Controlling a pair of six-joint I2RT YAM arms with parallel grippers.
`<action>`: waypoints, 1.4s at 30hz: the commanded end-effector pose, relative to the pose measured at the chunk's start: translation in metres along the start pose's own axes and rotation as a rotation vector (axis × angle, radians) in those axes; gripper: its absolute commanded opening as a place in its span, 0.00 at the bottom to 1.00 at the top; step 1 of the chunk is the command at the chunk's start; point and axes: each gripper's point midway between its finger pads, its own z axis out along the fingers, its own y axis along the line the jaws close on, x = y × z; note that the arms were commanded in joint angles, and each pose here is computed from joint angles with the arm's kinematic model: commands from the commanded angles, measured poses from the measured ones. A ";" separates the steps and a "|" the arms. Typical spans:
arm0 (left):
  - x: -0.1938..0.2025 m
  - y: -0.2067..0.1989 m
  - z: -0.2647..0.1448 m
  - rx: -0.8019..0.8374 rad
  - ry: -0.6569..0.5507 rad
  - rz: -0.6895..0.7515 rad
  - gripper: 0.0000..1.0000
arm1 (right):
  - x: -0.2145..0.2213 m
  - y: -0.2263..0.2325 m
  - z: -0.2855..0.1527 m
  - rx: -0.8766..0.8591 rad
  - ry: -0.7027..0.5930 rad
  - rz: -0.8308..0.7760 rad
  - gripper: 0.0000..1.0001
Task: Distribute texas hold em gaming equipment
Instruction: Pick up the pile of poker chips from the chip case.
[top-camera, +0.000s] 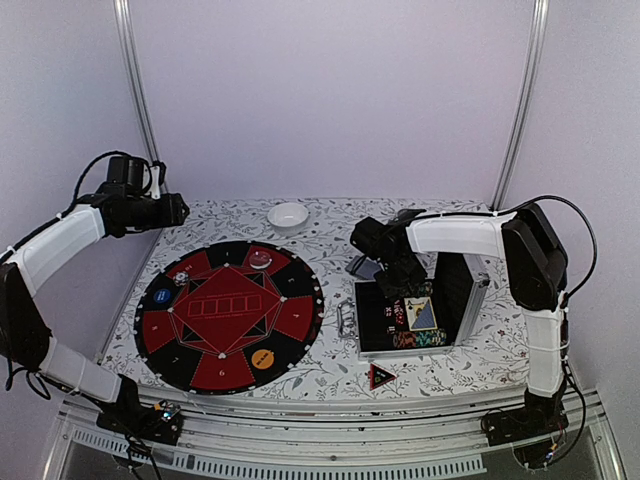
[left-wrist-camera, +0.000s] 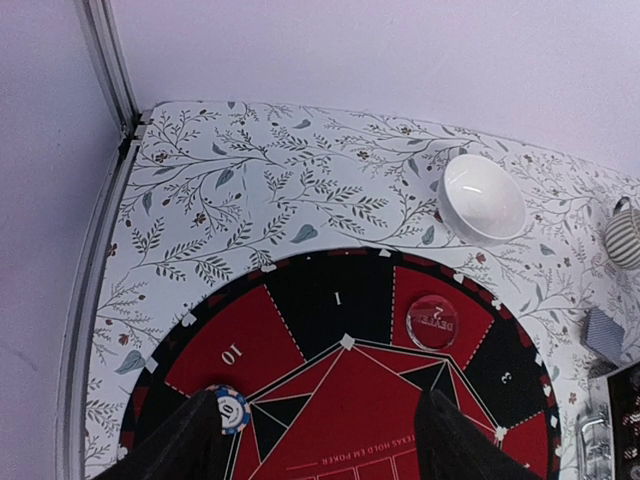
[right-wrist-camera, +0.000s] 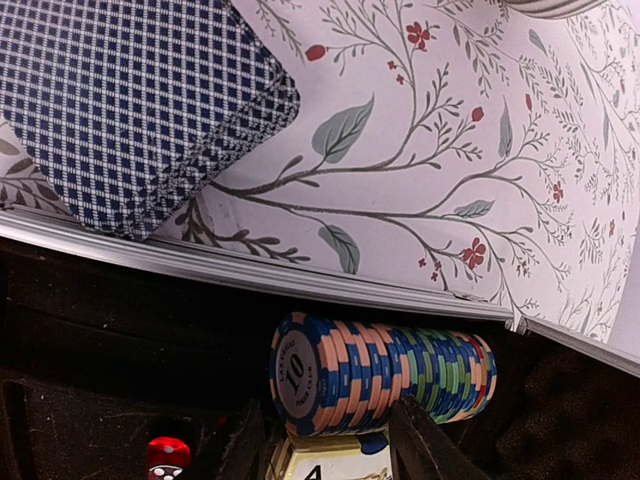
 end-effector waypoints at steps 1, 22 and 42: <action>0.011 -0.003 0.003 0.009 0.030 0.021 0.68 | 0.008 0.012 0.012 -0.048 0.029 -0.003 0.44; 0.011 -0.004 0.004 0.009 0.035 0.023 0.69 | 0.005 0.003 0.012 -0.029 0.024 0.012 0.41; 0.014 -0.006 0.010 0.023 0.049 0.020 0.69 | -0.011 -0.003 -0.003 -0.014 -0.020 0.022 0.48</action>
